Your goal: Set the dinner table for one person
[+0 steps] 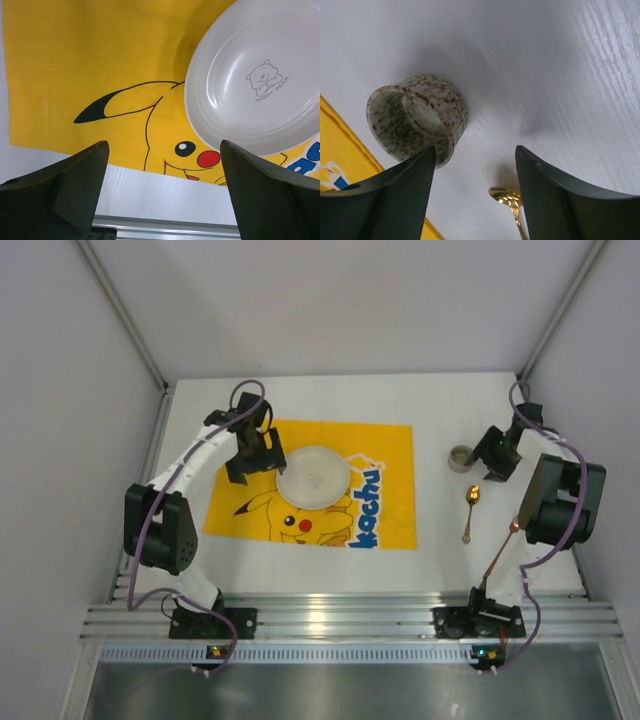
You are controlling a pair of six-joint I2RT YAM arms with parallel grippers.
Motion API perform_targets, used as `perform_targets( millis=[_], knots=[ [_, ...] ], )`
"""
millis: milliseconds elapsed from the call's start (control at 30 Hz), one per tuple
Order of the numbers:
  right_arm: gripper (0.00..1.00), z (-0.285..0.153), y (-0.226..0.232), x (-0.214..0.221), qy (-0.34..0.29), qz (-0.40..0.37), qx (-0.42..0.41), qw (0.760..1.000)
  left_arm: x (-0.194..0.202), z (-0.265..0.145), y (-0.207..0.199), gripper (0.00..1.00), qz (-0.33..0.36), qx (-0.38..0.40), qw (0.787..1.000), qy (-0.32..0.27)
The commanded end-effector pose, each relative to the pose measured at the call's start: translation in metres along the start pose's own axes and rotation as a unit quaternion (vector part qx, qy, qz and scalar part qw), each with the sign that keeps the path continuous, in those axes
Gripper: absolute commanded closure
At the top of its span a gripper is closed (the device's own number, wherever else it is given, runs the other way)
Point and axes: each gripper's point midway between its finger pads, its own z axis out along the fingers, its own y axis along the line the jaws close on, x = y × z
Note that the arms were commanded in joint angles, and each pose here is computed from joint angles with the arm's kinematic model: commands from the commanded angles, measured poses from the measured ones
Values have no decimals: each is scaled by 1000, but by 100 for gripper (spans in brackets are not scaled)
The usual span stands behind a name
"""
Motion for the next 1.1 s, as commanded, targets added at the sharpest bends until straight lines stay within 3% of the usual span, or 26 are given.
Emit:
perform_targets(
  millis=[0,33,233,267,433,567,667,900,1067],
  knots=[
    [37,12,3,-21,-24,-7,-3,1000,-11,-24,0,2,-1,11,999,-39],
    [42,16,2,-21,-24,-9,0,1000,-9,-23,2,2,-1,9,999,-38],
    [96,34,9,-36,-33,-24,-1,999,-2,-25,6,2,-6,5,999,-33],
    [100,32,11,-39,-37,-25,-3,999,-2,-26,7,2,-5,5,999,-34],
    [100,-20,69,-53,-90,-80,-41,992,-8,-31,8,2,-5,2,999,-48],
    [100,-61,162,-26,-113,-158,-105,975,-12,-29,4,2,-5,3,999,-48],
    [100,-62,205,-4,-103,-188,-132,968,-17,-29,0,2,-5,7,999,-48],
    [100,3,239,26,-45,-213,-116,969,-17,-36,5,2,0,-1,999,-53],
    [100,25,249,44,-20,-237,-89,967,-8,-40,14,1,-4,-8,998,-55]
  ],
)
